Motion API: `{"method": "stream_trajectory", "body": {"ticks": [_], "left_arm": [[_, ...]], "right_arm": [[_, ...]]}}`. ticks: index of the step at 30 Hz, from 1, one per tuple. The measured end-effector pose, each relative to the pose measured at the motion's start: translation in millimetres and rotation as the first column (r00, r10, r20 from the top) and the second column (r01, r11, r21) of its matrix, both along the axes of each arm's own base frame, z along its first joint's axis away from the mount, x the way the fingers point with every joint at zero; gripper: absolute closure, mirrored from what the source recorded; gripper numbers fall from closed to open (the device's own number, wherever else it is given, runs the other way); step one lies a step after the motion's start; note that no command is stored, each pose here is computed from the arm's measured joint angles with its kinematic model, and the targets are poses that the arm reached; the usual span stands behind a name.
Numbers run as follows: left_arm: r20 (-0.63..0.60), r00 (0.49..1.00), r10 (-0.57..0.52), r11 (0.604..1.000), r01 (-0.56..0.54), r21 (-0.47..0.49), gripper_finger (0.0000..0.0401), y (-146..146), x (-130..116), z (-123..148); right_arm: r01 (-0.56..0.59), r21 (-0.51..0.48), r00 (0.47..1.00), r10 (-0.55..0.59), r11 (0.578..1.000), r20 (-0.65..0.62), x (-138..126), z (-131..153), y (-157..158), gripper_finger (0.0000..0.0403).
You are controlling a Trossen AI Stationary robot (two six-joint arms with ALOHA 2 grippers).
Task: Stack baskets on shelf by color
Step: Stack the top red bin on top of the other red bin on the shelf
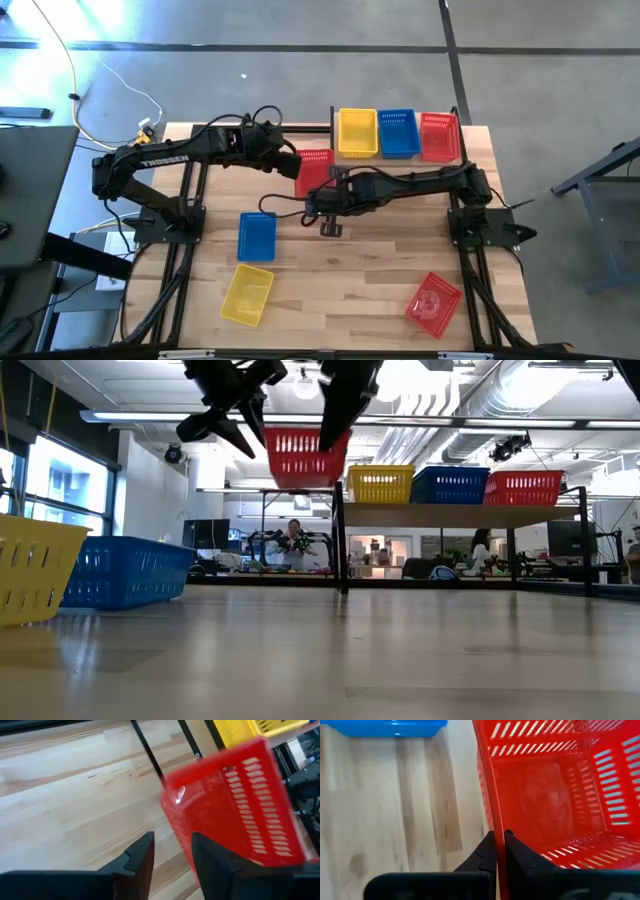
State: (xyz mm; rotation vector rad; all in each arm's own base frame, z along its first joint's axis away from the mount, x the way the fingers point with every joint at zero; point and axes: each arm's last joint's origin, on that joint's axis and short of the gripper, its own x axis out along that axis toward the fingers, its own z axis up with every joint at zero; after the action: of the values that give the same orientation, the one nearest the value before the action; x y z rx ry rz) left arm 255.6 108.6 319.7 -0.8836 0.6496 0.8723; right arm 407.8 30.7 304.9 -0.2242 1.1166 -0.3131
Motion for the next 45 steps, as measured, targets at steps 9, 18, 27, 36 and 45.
{"method": "stream_trajectory", "body": {"ticks": [9, 18, 27, 36, 45], "left_arm": [[0.102, 0.993, -0.054, 0.996, 0.046, 0.073, 0.0283, 4.8, 2.4, 12.1], [0.095, 0.992, -0.089, 0.990, 0.078, 0.119, 0.0284, 8.8, 1.8, 14.0], [0.095, 0.989, -0.117, 0.983, 0.102, 0.156, 0.0284, 10.7, 2.6, 15.7], [0.120, 0.980, -0.158, 0.974, 0.135, 0.182, 0.0284, 11.1, 5.2, 18.6], [0.134, 0.977, -0.163, 0.972, 0.136, 0.192, 0.0284, 11.5, 6.3, 19.9]], "right_arm": [[-0.040, 0.004, 0.999, 0.040, 0.999, 0.035, -25.5, 34.4, 0.4, 0.0403], [-0.096, -0.045, 0.990, 0.100, 0.994, 0.095, -54.9, 72.3, -5.9, 0.0403], [-0.051, -0.171, 0.973, 0.087, 0.984, 0.214, -117.7, 128.5, -20.5, 0.0403], [0.081, -0.225, 0.972, -0.027, 0.971, 0.234, -204.0, 120.5, -46.1, 0.0403], [0.025, -0.267, 0.982, 0.027, 0.963, 0.188, -274.9, 97.2, -59.1, 0.0403]]}}
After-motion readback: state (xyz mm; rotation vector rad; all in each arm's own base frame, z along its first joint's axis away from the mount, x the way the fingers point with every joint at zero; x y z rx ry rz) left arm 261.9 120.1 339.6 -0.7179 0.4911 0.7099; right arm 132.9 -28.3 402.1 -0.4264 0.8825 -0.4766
